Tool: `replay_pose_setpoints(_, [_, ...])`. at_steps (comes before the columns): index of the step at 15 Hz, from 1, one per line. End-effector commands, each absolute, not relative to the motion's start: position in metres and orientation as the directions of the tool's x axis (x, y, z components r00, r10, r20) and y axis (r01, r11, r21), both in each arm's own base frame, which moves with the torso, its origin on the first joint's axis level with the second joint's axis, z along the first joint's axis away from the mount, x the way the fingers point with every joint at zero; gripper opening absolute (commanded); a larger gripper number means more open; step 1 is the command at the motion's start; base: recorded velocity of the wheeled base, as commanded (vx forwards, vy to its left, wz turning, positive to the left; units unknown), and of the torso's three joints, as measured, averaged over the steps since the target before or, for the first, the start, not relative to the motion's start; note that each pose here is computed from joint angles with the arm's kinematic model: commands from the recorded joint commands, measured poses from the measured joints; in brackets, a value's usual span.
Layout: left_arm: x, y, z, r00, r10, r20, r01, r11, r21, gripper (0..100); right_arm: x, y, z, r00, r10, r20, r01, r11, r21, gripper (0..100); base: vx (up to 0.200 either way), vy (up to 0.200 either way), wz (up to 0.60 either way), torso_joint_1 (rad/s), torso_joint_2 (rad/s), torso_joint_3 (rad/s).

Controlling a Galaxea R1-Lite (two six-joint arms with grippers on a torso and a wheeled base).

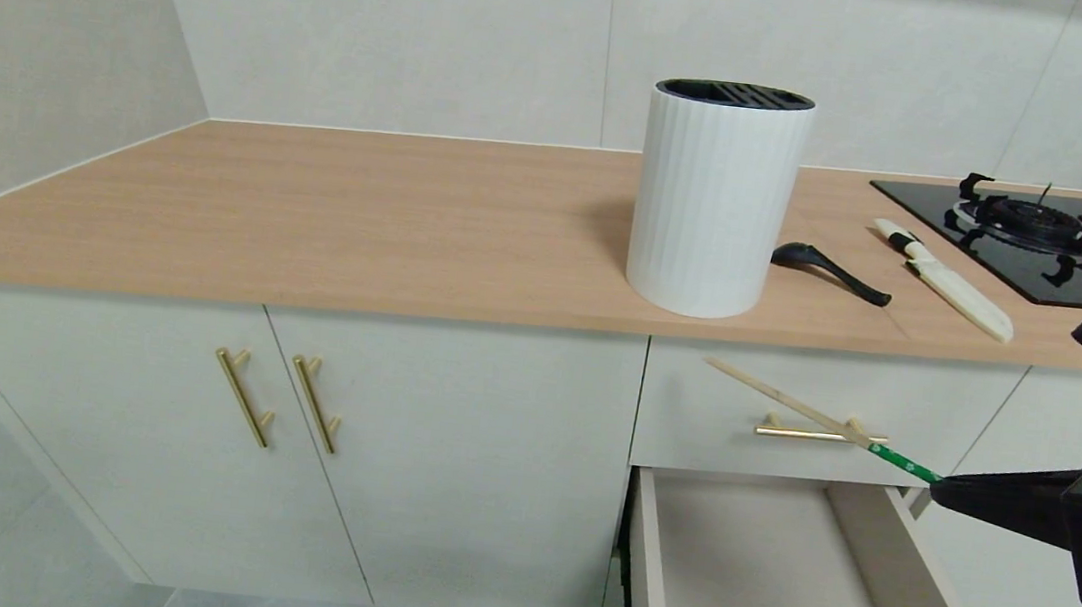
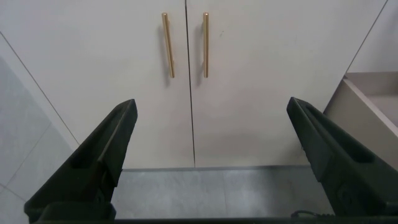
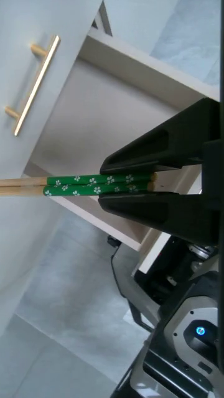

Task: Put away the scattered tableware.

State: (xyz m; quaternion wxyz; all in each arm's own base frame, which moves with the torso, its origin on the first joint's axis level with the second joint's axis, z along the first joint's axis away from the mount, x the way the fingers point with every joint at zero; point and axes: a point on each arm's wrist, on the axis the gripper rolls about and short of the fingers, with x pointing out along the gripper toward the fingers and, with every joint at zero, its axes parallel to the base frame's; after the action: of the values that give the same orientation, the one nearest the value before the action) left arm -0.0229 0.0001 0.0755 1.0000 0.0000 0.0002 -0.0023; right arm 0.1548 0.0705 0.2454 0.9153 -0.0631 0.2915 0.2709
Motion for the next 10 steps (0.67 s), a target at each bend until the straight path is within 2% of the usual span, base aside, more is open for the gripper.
replay_pose_setpoints(1, [-0.0228, 0.0001, 0.0753, 1.0, -0.005, -0.002, 0.005, 1.0, 0.0, 100, 0.1559, 0.0734, 0.2417, 0.669, 0.463, -0.582, -0.542, 0.839, 0.045, 0, 0.0, 0.0, 0.0, -0.105, 0.27, 0.163])
replay_pose_setpoints(10, [-0.0228, 0.0001, 0.0753, 1.0, -0.005, -0.002, 0.005, 1.0, 0.0, 100, 0.1639, 0.0771, 0.2329, 0.646, 0.449, -0.617, -0.538, 0.841, 0.048, 0, 0.0, 0.0, 0.0, -0.139, 0.43, 0.288])
